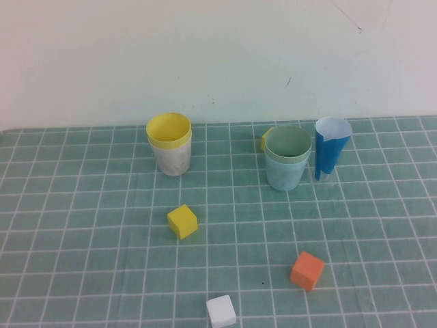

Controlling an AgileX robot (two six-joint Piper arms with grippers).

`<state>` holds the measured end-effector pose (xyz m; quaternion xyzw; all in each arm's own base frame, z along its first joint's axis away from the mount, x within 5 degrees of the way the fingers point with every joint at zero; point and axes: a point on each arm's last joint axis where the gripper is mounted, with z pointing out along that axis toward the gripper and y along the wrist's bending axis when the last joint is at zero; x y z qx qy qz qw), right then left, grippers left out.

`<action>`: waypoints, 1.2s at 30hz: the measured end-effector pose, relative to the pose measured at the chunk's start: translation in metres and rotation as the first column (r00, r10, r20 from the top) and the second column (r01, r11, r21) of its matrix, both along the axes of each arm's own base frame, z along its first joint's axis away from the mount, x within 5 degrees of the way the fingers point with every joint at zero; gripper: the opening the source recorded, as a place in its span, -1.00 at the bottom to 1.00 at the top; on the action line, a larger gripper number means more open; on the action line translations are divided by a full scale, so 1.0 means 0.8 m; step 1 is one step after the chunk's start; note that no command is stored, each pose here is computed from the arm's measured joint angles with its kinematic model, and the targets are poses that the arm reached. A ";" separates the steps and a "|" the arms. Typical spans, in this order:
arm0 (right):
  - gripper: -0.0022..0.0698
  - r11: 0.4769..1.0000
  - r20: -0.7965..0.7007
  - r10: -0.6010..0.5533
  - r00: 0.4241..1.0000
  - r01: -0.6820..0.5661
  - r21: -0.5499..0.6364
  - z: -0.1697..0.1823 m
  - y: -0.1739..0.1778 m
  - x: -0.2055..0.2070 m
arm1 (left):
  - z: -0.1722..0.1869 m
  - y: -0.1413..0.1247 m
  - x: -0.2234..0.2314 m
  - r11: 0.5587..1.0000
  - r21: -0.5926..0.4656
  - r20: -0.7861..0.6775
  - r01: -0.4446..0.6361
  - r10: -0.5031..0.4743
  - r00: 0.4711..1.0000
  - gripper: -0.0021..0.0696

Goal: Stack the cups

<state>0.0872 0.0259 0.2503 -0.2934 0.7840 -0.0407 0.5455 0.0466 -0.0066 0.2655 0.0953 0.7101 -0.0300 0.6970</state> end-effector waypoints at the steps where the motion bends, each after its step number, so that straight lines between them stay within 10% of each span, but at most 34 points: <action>1: -0.93 1.000 -0.002 0.000 1.000 0.000 -0.001 0.000 0.000 0.000 | -0.002 0.000 0.000 1.000 0.003 -0.018 -0.002 0.002 1.000 -0.94; 27: -0.94 1.000 -0.002 -0.001 1.000 0.001 0.002 0.000 0.000 0.000 | -0.031 0.005 -0.003 0.996 -0.009 -0.173 -0.085 0.082 0.982 -0.94; 36: -0.94 1.000 -0.003 -0.002 1.000 0.002 0.001 0.000 0.000 0.000 | -0.106 0.006 0.005 0.985 -0.059 -0.299 -0.162 0.137 0.944 -0.94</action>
